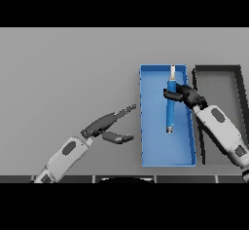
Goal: Pick up the blue pipe and place it into the blue bin.
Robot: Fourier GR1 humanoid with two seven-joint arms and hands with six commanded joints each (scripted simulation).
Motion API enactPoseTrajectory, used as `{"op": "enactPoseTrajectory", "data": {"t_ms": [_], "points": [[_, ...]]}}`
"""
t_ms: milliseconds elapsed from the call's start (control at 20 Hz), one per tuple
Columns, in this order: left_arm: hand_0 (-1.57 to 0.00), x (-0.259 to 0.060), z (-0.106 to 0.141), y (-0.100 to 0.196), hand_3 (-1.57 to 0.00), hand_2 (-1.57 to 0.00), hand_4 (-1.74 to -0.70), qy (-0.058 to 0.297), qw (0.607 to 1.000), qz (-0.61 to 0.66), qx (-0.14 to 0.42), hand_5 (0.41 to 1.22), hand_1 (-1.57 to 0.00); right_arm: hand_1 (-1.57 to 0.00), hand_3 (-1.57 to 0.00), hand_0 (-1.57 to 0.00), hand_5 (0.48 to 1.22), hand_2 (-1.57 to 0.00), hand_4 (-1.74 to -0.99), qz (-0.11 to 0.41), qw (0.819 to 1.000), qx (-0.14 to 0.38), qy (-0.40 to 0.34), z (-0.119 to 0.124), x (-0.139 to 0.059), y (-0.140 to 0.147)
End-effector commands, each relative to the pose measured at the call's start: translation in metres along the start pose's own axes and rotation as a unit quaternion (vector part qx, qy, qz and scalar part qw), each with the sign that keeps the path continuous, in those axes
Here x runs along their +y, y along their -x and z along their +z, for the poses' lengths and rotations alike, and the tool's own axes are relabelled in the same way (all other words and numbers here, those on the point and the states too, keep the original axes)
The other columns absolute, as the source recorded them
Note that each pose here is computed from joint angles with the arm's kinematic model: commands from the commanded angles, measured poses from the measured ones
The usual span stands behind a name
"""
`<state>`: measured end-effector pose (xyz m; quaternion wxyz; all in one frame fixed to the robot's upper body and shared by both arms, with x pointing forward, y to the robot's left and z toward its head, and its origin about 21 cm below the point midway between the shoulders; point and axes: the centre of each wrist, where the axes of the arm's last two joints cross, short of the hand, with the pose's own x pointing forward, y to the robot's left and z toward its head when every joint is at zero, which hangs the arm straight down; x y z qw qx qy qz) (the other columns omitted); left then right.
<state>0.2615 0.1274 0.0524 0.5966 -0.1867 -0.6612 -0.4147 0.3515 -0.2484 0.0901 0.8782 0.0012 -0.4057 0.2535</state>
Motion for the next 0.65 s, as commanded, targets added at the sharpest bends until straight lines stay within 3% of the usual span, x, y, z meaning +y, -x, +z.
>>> {"op": "enactPoseTrajectory", "data": {"t_ms": [0, 250, 600], "points": [[0.00, -0.003, -0.001, 0.002, 0.00, 0.00, -0.83, 0.001, 1.000, 0.004, 0.005, 0.471, 0.00, -0.09, -0.05, -0.12, 0.880, -0.09, -1.189, 0.004, 1.000, 0.002, 0.004, 0.002, 0.000, 0.001], [0.00, -0.002, 0.001, -0.002, 0.00, 0.00, -0.83, 0.000, 1.000, 0.003, 0.009, 0.472, 0.00, -0.03, -0.02, -0.04, 0.795, -0.03, -1.182, 0.008, 1.000, -0.001, 0.018, 0.002, -0.001, 0.000], [0.00, -0.001, -0.006, -0.009, 0.00, 0.00, -0.83, -0.006, 1.000, -0.007, 0.009, 0.474, 0.00, -0.01, -0.01, -0.02, 0.769, -0.01, -1.186, 0.013, 1.000, -0.010, 0.012, 0.002, 0.003, -0.005]]}}
